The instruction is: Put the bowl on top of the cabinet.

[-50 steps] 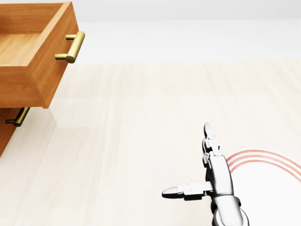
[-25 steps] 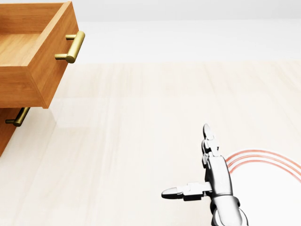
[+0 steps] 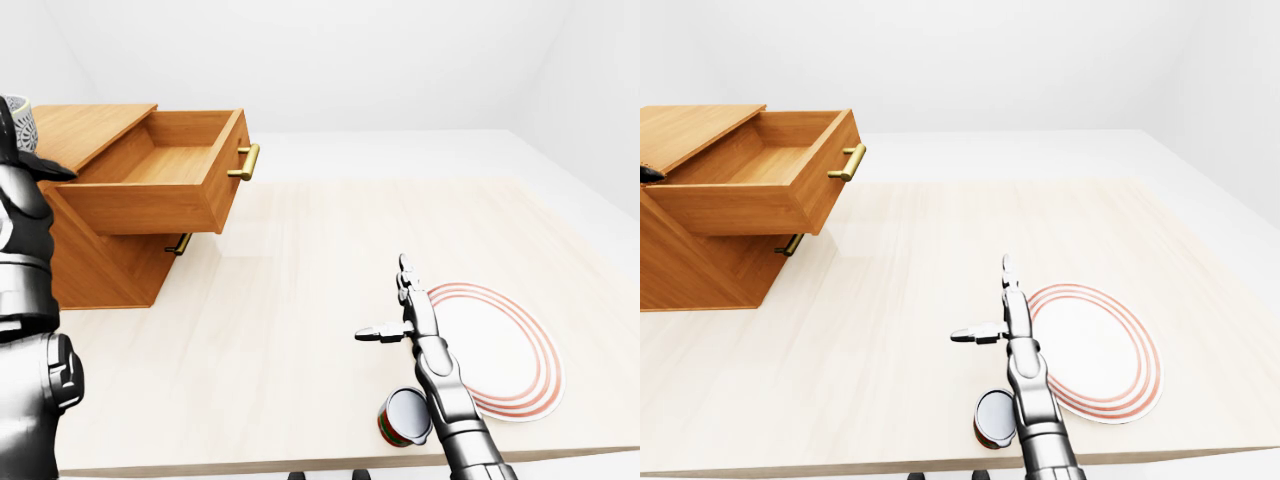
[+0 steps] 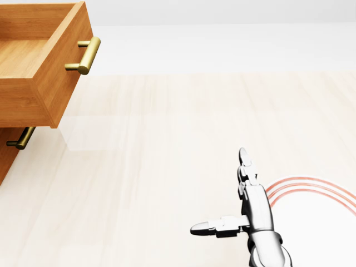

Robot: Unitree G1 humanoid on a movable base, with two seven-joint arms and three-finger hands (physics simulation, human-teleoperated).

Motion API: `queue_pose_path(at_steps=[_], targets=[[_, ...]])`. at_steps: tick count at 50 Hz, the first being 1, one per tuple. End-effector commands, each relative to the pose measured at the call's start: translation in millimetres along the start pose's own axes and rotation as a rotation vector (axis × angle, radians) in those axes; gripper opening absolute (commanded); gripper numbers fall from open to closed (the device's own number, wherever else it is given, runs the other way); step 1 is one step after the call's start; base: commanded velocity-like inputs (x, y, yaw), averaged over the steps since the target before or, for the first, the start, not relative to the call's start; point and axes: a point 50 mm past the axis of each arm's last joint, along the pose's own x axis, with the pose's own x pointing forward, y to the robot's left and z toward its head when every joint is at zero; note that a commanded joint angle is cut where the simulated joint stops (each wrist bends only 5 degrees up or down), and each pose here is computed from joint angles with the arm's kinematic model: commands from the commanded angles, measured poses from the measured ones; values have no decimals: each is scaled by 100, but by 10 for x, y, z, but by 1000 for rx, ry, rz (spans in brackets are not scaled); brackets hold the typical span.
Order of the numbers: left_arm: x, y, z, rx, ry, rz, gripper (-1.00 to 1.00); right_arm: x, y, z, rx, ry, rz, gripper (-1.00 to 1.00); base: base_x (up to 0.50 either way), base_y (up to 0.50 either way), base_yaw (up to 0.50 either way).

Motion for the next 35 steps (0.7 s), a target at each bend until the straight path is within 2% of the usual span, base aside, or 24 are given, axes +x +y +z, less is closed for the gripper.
queue_pose_path(at_steps=[1,3,5,6,7,9,13,16,17,19,24,27,28,31,32,35], targets=[[-406,51,705,-384,-162,158,100,1,3,-8,0,4,2,100,0,0,0],[-521,248,790,-452,-215,246,100,-3,1,-1,1,0,2,100,0,0,0],[-575,366,823,-478,-241,297,100,-4,-2,3,1,-2,1,100,0,0,0],[-634,514,850,-540,-260,354,100,-4,0,5,1,-3,2,100,0,0,0],[-666,584,869,-562,-275,374,100,-2,1,-1,1,0,2,100,0,0,0],[-718,676,899,-604,-301,376,100,1,3,-15,0,7,2,100,0,0,0],[-980,989,998,-715,-407,404,100,0,12,-11,-2,5,4,100,0,0,0],[-1058,1086,1019,-746,-438,417,100,1,12,-14,-3,6,4,100,0,0,0],[-1190,1278,1036,-808,-487,459,100,-2,11,-3,-2,1,3,100,0,0,0],[-1303,1435,1050,-856,-538,489,100,0,7,-13,-2,6,3,100,0,0,0],[-1633,1870,929,-1042,-577,613,100,-2,9,-3,-2,1,4,100,0,0,0],[-1720,1933,910,-1077,-582,601,100,-5,9,-3,-2,1,6,100,0,0,0],[-1770,1943,907,-1114,-588,599,100,-9,8,0,-2,-1,6,100,0,0,0],[-1889,1918,924,-1152,-609,570,100,-13,6,4,-2,-4,5,100,0,0,0],[-2006,1900,945,-1139,-645,574,100,-14,6,6,-2,-4,4,100,0,0,0],[-2053,1809,915,-1161,-574,514,100,-14,8,4,-3,-4,5,100,0,0,0]])
